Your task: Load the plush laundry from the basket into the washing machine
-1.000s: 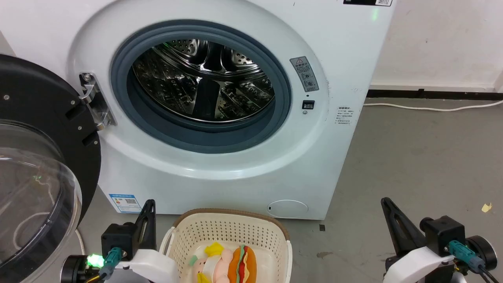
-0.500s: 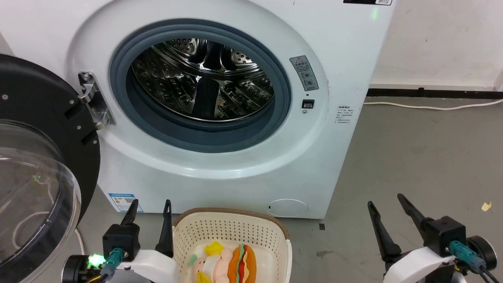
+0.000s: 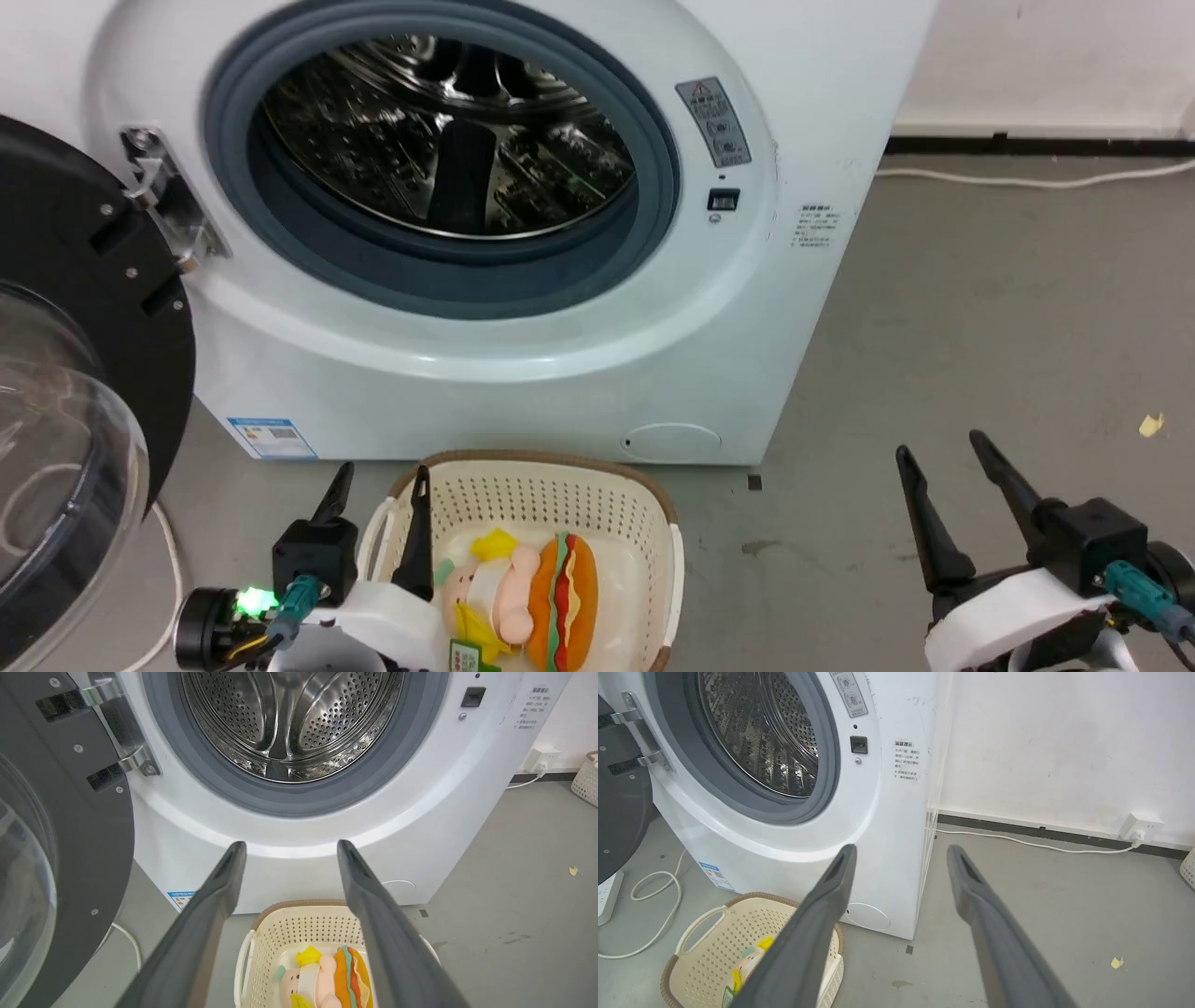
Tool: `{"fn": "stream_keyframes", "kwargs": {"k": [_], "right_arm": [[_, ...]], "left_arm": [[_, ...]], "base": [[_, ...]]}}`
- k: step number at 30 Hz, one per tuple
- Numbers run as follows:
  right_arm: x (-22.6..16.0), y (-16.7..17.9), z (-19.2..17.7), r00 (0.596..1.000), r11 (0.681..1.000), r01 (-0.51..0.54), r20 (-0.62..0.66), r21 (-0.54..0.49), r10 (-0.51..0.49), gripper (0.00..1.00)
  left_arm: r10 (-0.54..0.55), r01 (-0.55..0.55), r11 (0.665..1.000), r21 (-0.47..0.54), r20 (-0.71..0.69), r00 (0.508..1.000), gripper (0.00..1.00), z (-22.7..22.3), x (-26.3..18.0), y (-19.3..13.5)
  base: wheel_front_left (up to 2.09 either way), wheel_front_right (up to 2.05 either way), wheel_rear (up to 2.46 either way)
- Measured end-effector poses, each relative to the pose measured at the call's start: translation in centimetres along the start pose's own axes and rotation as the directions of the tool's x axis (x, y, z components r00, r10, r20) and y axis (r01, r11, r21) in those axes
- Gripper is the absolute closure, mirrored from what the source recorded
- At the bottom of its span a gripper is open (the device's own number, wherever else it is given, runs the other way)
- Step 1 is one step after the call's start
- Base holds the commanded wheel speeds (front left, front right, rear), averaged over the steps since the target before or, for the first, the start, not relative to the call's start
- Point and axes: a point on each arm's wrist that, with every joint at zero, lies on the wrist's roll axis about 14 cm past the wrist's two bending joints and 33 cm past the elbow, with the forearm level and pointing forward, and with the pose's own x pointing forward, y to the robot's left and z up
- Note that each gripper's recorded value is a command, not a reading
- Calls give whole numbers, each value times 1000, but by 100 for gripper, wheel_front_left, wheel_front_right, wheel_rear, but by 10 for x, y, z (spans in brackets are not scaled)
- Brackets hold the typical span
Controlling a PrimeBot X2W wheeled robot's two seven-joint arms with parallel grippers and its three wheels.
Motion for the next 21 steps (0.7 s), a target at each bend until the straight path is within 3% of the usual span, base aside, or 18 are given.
{"fn": "stream_keyframes", "kwargs": {"k": [12, 21], "right_arm": [[14, -12, -13, 999, 999, 34, -18, 29, -34, 0], [24, -25, -25, 997, 996, 71, -32, 53, -70, 0]], "left_arm": [[-87, 88, 996, -2, -132, 987, 0, -46, 34, -20], [-164, 171, 985, 3, -272, 948, 0, -95, 58, -37]], "base": [[0, 0, 0], [0, 0, 0]]}}
